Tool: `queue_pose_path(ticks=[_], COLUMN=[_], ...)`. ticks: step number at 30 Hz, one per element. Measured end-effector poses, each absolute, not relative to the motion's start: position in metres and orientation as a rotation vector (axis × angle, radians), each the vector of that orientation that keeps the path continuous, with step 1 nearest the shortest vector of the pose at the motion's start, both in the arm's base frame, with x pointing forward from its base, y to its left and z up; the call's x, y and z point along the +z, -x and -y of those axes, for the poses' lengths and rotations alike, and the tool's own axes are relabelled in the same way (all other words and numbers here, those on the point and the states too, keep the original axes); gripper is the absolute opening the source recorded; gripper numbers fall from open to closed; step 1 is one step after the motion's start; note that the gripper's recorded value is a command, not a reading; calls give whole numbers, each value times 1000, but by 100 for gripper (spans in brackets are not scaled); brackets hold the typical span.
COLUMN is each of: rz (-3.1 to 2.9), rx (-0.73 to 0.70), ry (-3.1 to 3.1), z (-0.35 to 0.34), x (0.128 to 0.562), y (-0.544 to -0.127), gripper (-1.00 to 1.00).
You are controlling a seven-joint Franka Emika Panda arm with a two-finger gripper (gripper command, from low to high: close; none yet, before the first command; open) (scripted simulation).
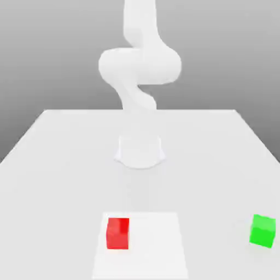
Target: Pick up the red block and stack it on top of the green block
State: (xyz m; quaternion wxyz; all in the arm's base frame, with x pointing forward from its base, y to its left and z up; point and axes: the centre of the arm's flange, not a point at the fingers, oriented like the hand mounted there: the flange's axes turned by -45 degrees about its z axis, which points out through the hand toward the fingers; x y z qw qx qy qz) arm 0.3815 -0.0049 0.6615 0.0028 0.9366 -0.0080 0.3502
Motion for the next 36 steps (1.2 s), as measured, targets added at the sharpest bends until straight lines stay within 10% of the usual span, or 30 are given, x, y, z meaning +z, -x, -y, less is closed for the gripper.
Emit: queue_pose_path(ticks=[10, 21, 26, 27, 36], rz=[39, 55, 53, 53, 54], rx=[567, 24, 1, 0, 0], ry=[-3063, -3139, -3141, -3141, -3141], z=[31, 51, 51, 51, 51], x=[436, 211, 155, 148, 163], y=[-453, -405, -402, -401, -402], gripper=[0, 0, 0, -100, -100])
